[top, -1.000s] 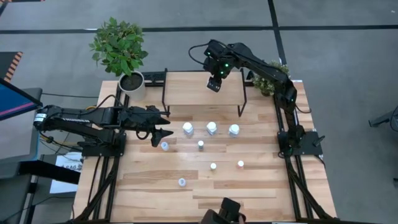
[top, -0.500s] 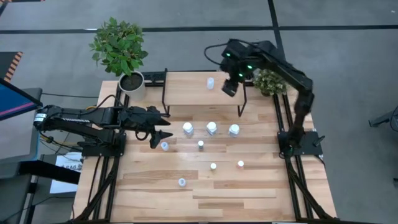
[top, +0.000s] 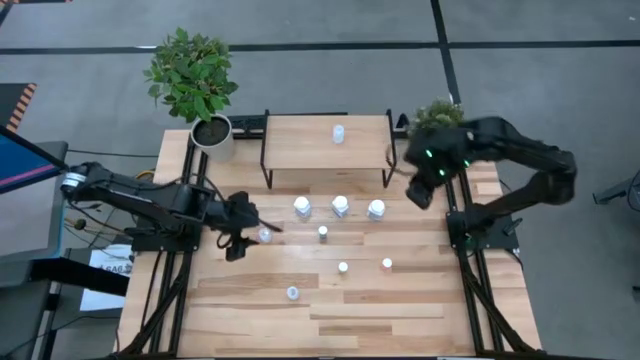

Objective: Pick and place medicine bottles onto shelf by color
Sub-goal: Put the top white pill bottle on the shelf

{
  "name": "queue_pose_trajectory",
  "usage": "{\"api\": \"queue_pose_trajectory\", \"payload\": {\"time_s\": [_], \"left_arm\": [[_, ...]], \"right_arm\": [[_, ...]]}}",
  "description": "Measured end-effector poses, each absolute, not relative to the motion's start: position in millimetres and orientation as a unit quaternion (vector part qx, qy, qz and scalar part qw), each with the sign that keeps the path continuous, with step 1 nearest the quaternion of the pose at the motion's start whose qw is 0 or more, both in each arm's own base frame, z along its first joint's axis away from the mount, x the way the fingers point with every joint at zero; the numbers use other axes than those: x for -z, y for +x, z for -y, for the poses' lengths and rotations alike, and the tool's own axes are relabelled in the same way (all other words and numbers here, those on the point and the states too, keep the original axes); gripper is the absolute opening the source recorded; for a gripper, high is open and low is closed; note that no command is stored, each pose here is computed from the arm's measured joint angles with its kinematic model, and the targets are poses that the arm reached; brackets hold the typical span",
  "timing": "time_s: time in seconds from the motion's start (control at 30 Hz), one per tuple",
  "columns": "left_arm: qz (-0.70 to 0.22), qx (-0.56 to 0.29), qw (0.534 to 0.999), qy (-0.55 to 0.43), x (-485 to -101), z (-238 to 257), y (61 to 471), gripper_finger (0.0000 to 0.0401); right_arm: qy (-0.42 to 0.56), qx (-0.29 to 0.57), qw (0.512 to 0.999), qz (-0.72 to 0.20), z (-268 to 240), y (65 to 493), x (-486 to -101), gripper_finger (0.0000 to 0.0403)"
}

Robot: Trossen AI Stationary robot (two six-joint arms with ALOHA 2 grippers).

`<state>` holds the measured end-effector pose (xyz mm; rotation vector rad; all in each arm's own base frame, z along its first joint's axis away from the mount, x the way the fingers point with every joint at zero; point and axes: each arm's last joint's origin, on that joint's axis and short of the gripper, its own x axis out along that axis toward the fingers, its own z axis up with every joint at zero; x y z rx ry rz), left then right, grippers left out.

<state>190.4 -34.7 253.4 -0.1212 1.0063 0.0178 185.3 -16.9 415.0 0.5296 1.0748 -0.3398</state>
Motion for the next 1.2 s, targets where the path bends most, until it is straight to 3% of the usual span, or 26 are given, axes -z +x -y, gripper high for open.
{"api": "queue_pose_trajectory", "payload": {"time_s": [0.33,0.73,1.2], "left_arm": [[-0.561,-0.05,0.826,-0.018,-213.2,38.2,219.1,0.0259],[-0.606,-0.053,0.793,0.034,-183.3,39.5,235.3,0.0259],[-0.585,-0.058,0.808,0.037,-177.8,40.9,245.7,0.0259]], "right_arm": [[0.273,0.177,0.82,-0.47,-13.1,161.1,-402.6,0.0196],[0.257,0.15,0.825,-0.48,-25.6,163.8,-401.4,0.0188],[0.25,0.138,0.827,-0.483,-30.0,162.5,-401.6,0.0184]]}}
